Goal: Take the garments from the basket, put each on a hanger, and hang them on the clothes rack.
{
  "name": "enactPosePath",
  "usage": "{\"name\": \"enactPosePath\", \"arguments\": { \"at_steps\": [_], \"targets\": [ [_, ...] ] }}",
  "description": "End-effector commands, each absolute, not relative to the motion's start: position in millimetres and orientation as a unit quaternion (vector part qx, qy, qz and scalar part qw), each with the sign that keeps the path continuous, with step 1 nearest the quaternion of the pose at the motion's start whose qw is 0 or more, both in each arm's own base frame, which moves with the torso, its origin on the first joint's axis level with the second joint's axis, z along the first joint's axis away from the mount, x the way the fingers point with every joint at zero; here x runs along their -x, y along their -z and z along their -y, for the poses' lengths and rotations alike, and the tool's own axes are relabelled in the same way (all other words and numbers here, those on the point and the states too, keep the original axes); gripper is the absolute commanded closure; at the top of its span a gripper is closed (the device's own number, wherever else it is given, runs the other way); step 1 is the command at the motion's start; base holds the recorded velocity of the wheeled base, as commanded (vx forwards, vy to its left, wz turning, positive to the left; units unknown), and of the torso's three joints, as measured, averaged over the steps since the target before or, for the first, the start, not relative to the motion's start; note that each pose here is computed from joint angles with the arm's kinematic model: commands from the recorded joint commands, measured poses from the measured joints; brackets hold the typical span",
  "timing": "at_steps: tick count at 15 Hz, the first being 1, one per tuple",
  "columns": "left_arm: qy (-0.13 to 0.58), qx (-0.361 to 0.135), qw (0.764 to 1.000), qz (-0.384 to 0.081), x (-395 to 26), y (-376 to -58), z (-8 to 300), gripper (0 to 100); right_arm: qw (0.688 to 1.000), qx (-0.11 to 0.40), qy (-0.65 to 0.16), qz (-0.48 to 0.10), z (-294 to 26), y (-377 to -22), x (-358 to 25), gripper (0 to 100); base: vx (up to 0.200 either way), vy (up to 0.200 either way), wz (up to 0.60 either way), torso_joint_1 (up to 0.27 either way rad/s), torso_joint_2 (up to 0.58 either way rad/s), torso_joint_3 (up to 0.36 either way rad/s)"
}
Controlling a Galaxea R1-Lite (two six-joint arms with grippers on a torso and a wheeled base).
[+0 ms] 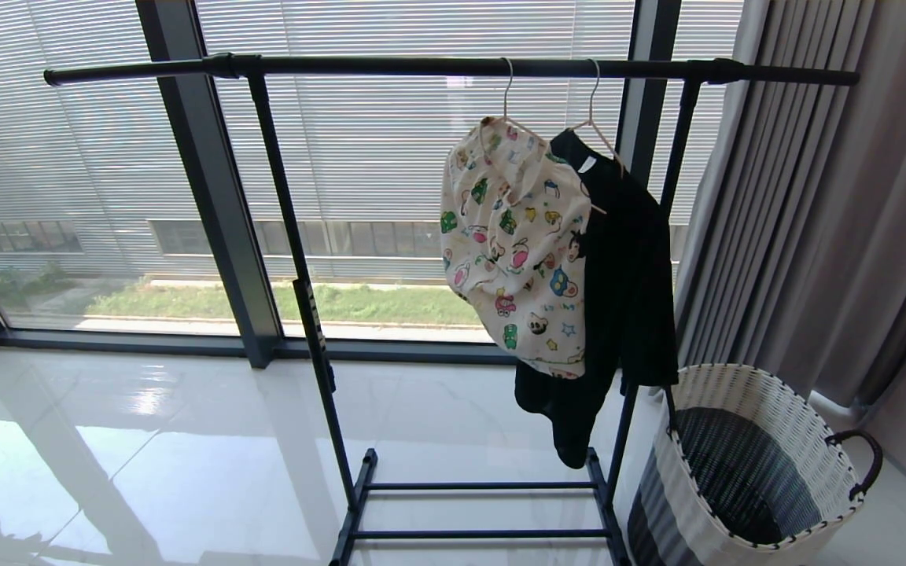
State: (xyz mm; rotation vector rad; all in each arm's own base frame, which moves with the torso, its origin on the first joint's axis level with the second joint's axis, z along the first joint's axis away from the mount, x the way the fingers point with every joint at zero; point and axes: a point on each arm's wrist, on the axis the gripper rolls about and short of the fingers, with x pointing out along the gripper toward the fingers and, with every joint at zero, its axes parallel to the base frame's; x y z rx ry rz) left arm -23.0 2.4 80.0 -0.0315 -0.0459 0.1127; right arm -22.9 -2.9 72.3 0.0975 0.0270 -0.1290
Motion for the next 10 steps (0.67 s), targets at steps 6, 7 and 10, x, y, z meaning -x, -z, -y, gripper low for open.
{"name": "enactPosePath", "arguments": {
  "at_steps": [6, 7, 10],
  "targets": [
    [-0.060, 0.016, 0.998, 0.023, 23.1, -80.0, -2.2, 0, 0.997, -0.046, 0.064, -0.015, 2.9, -72.1, 22.9, 0, 0.000, 0.000, 0.00, 0.000, 0.00, 0.000],
    [-0.060, 0.016, 0.998, 0.023, 23.1, -80.0, -2.2, 0, 0.997, -0.045, 0.064, -0.015, 2.9, -72.1, 22.9, 0, 0.000, 0.000, 0.00, 0.000, 0.00, 0.000],
    [-0.059, 0.016, 0.998, 0.023, 23.1, -80.0, -2.3, 0, 0.997, -0.046, 0.064, -0.015, 2.9, -72.1, 22.9, 0, 0.000, 0.000, 0.00, 0.000, 0.00, 0.000]
  ]
}}
